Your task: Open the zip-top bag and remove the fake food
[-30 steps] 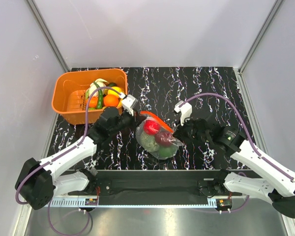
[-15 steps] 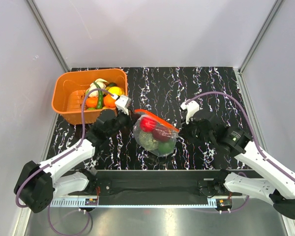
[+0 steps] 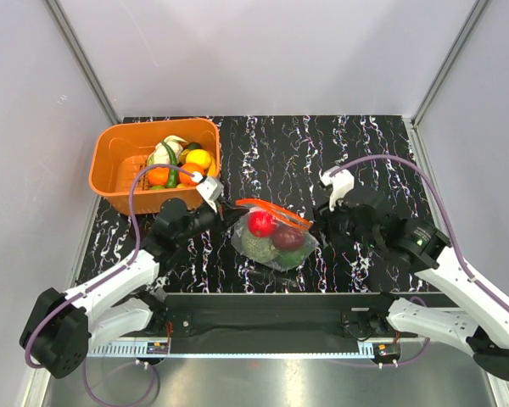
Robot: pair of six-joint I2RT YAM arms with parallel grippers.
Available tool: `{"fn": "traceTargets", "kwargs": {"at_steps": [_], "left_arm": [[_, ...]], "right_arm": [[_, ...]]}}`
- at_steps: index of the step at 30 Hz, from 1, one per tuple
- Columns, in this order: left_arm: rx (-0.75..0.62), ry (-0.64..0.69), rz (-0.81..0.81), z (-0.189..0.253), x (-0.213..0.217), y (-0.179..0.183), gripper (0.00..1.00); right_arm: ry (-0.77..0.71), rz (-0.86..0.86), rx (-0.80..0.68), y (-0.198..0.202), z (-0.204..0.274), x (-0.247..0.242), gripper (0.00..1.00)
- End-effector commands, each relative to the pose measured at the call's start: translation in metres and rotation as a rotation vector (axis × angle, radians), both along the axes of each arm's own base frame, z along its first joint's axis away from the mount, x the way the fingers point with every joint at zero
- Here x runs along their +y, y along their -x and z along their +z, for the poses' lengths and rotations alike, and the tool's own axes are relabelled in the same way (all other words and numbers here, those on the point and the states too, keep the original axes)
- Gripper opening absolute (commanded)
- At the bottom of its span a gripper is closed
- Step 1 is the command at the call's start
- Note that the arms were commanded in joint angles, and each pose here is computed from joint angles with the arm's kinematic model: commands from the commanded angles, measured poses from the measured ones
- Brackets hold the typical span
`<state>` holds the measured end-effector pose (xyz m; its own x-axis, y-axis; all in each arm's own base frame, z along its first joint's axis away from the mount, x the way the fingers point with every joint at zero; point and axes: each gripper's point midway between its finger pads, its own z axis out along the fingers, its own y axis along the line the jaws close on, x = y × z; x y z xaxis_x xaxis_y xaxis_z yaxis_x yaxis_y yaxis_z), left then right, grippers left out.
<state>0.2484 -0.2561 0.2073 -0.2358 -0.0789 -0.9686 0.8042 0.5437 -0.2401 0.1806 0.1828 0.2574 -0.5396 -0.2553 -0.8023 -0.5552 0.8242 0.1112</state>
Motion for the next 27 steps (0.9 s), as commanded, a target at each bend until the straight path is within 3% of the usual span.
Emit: {"fn": "traceTargets", "kwargs": {"at_steps": [1,8,16,27], "left_arm": [[-0.093,0.074,-0.200,0.027,-0.018,0.027,0.00],[-0.091,0.103,-0.258,0.035,-0.020,0.040,0.00],[-0.098,0.093,-0.259,0.039,-0.018,0.041,0.00],[-0.095,0.093,-0.274,0.040,-0.020,0.043,0.00]], "right_arm": [[-0.082,0.019,-0.148,-0.019,0.047,0.015,0.58],[-0.047,0.098,-0.226,-0.043,0.048,0.043,0.61],[0.004,0.235,-0.157,-0.041,0.010,0.069,0.61],[0.036,0.293,-0.083,-0.037,-0.029,0.079,0.59]]}}
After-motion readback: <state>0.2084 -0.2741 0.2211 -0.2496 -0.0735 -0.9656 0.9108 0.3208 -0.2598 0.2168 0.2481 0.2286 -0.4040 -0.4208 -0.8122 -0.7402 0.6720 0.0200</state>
